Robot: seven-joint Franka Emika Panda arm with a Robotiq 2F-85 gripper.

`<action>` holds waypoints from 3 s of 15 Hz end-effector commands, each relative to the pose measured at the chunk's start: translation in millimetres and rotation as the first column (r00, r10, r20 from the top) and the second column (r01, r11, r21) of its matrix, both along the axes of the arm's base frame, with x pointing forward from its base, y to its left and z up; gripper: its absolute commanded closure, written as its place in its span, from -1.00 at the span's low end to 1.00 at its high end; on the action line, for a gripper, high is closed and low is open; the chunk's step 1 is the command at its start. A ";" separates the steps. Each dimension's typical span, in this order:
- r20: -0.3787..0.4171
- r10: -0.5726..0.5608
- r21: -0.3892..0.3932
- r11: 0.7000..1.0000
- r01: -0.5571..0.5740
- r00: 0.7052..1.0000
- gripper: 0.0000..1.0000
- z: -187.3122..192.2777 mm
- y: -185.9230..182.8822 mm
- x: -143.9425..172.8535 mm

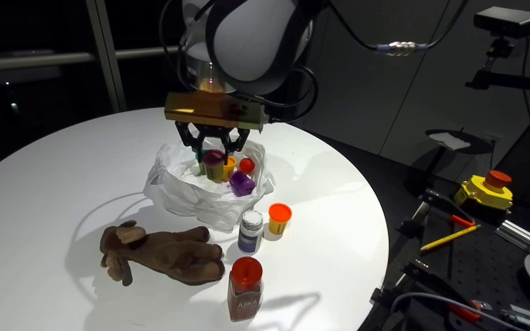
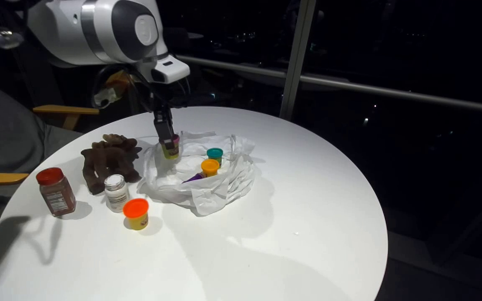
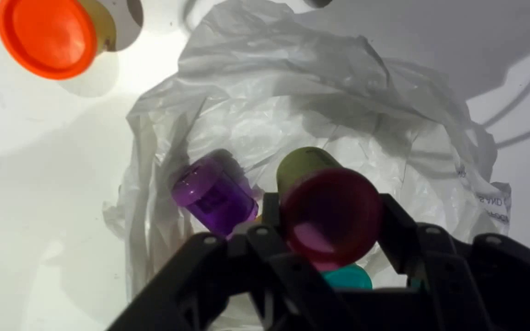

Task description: Take everything out of the plastic bag

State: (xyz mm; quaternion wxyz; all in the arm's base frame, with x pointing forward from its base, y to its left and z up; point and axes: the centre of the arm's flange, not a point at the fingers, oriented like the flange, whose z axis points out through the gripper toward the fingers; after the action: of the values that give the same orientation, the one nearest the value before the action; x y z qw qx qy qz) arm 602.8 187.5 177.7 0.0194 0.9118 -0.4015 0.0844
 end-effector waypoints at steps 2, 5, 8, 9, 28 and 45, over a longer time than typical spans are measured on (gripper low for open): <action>0.074 -0.085 -0.019 0.996 0.087 0.994 0.43 33.9 -7.3 -97.2; 0.091 -0.187 -0.010 0.982 0.189 0.978 0.43 31.3 -22.2 -143.5; 0.096 -0.280 0.000 0.960 0.282 0.955 0.43 25.3 -47.1 -192.8; 0.104 -0.301 0.009 0.953 0.302 0.948 0.43 23.5 -57.8 -209.4; 0.149 -0.196 -0.002 0.980 0.199 0.969 0.43 -42.5 -129.6 -179.4; 0.248 -0.134 -0.014 0.990 0.142 0.960 -1.00 -12.5 -141.5 -137.7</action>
State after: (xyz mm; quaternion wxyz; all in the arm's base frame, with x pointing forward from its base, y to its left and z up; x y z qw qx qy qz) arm 467.8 31.1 125.3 0.0033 0.8531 -0.4891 0.1814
